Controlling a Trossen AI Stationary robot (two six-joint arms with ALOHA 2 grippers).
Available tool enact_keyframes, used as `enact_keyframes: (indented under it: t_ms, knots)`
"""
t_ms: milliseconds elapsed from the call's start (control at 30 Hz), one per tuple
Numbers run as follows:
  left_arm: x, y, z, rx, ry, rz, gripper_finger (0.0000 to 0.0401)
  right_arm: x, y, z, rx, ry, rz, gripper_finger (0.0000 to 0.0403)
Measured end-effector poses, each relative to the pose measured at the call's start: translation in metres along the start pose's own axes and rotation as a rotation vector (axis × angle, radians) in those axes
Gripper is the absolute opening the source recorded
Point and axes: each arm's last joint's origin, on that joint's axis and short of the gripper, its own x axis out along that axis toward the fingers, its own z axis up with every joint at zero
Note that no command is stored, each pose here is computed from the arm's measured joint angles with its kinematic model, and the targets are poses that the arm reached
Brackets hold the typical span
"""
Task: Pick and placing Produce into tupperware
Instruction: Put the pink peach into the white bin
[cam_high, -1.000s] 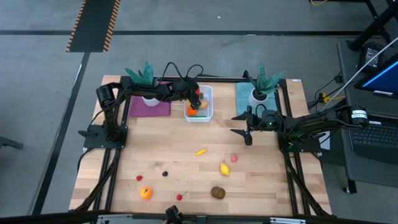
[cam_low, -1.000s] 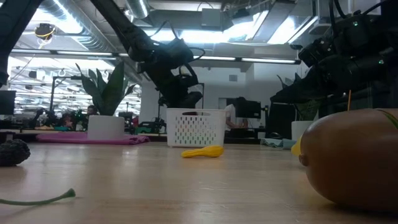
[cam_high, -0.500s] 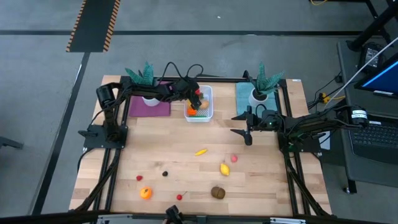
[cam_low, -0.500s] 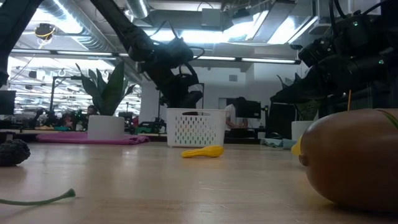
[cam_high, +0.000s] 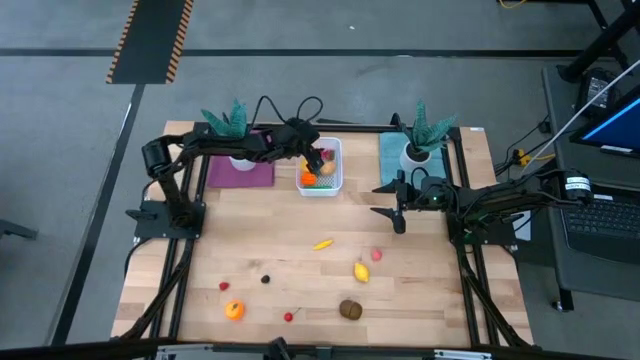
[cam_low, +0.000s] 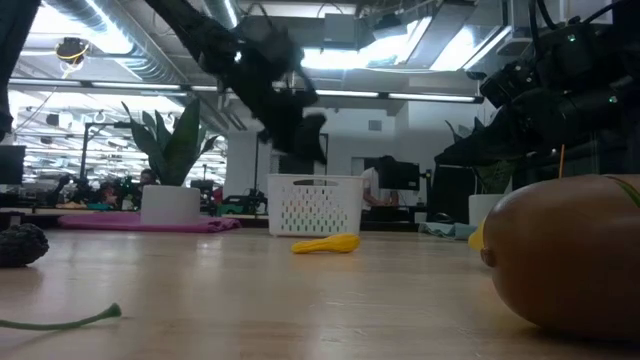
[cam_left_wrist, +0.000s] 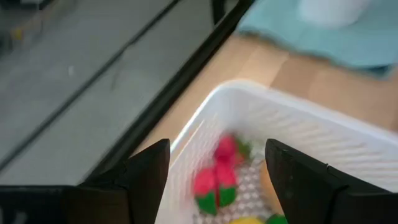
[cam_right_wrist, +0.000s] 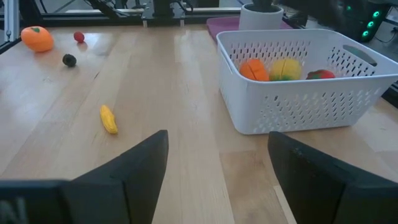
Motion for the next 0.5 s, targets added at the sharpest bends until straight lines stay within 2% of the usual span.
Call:
enact_keyframes:
  t_ms: [200, 300, 500]
  knots:
    - [-0.04, -0.029, 0.011, 0.094, -0.036, -0.08, 0.0248, 0.0, 0.0, 0.0, -0.02, 0.0, 0.001, 0.0278]
    - [-0.059, -0.049, 0.002, 0.124, -0.083, -0.128, 0.0248, 0.0, 0.001, 0.0, -0.03, 0.001, 0.006, 0.0278]
    - [-0.106, -0.089, -0.041, 0.146, -0.22, -0.141, 0.0248, 0.0, 0.007, 0.0, -0.089, -0.003, 0.038, 0.0278]
